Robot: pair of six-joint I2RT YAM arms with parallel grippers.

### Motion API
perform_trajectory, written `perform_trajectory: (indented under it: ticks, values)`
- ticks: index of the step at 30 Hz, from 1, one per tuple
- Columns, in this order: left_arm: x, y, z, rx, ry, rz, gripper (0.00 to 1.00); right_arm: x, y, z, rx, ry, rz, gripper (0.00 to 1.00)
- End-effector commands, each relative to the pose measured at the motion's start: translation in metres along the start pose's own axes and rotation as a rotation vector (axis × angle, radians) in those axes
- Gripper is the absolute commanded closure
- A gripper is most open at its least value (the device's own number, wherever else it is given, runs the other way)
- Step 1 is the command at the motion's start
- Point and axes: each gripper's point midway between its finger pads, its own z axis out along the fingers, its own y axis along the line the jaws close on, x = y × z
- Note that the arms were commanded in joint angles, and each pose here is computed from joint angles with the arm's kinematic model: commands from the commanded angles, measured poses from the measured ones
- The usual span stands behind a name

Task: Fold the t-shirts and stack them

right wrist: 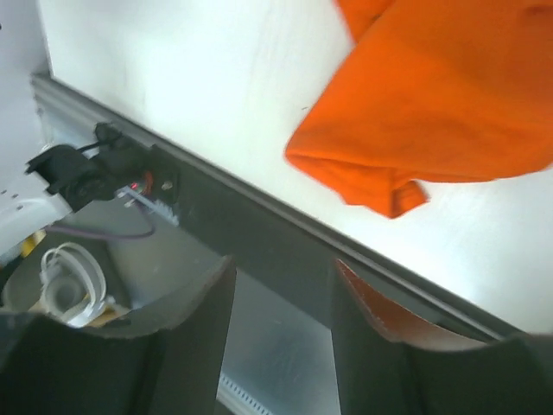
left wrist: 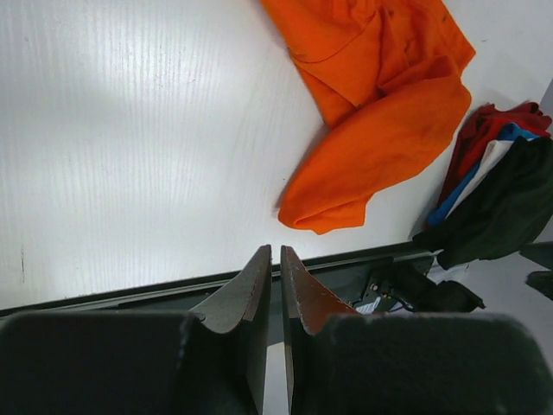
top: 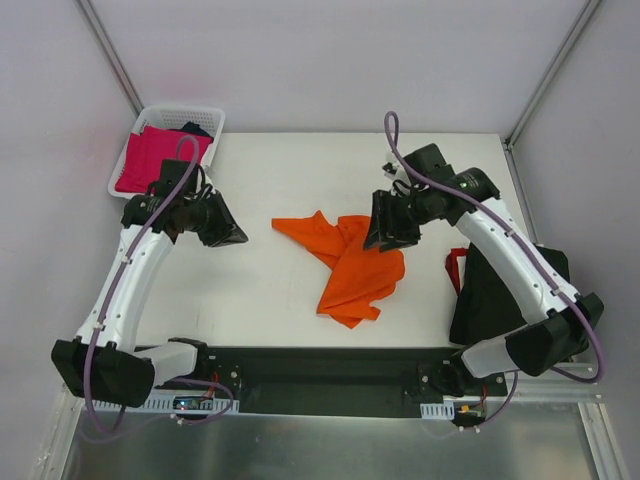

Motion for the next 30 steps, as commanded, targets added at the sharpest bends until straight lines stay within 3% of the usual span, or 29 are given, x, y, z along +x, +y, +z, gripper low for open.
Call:
perform_trajectory:
  ticks: [1,3,8,12,16,20,26,30]
  values:
    - [0.0,0.005,0.024,-0.035,0.057,-0.028,0.92,-0.009,-0.052,-0.008,0.247,0.007,0.047,0.53]
    - [-0.004,-0.004,0.035,-0.007,0.078,-0.009,0.92,-0.015,-0.058,0.01,0.248,0.046,0.071,0.54]
    - [0.007,-0.023,0.095,0.056,0.314,0.029,0.94,-0.039,-0.042,0.041,0.131,0.072,0.12,0.55]
    - [-0.006,-0.033,0.122,0.024,0.313,0.089,0.94,-0.059,-0.037,0.051,0.102,0.079,0.116,0.55]
    - [-0.027,-0.031,0.169,-0.008,0.333,0.044,0.94,-0.066,-0.045,0.064,0.101,0.109,0.144,0.55]
    - [-0.064,-0.067,0.193,0.062,0.301,0.022,0.96,-0.072,-0.046,0.068,0.092,0.117,0.152,0.55]
    - [-0.088,-0.089,0.227,0.145,0.311,-0.008,0.95,-0.072,-0.061,0.067,0.13,0.123,0.16,0.55]
    - [-0.083,-0.104,0.246,0.343,0.433,-0.137,0.8,-0.072,-0.068,0.064,0.151,0.118,0.156,0.55]
